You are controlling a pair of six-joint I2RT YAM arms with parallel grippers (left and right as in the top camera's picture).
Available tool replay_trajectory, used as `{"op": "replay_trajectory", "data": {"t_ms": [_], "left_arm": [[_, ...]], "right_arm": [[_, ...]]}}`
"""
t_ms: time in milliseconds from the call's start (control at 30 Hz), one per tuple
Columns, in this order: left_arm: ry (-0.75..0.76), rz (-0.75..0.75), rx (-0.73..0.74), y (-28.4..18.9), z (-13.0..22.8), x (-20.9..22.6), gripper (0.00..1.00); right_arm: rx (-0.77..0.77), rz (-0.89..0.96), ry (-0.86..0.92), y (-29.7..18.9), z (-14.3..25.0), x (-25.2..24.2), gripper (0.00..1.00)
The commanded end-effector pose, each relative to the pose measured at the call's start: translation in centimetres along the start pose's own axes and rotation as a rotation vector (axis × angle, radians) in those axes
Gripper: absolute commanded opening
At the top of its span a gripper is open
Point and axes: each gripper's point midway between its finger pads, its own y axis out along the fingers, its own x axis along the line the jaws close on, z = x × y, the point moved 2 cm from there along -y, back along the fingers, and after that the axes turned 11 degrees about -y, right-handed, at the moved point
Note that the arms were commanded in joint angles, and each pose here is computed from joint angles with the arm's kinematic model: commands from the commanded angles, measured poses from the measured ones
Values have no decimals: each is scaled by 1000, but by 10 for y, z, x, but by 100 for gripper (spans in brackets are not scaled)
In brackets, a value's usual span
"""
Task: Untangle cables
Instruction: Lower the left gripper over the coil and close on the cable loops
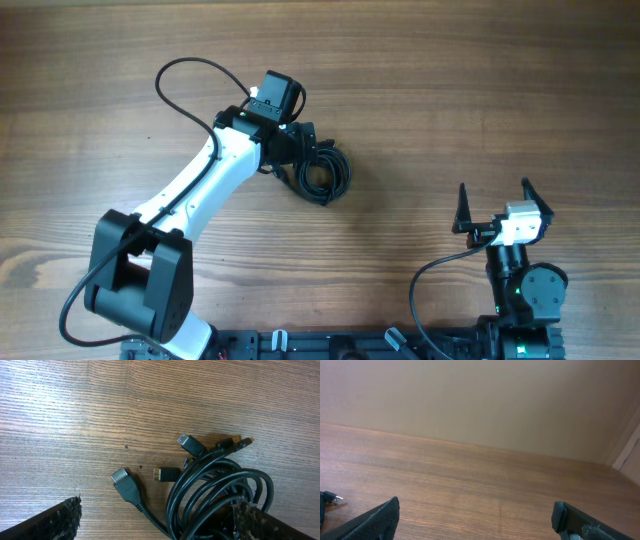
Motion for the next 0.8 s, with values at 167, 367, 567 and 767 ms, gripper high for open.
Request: {"op": "replay_trajectory", "data": {"t_ms": [167,367,567,767], "left_arm": [[10,4,-29,1,-5,-3,90],[6,62,-97,0,-20,-16,4],[12,55,-49,1,-10,-14,5],[194,125,113,-1,26,-24,21]], "right_arm": [[-5,-12,-11,0,0,2,100],[-5,-12,-11,0,0,2,100],[-5,-12,-11,0,0,2,100],[-5,-12,-11,0,0,2,100]]}}
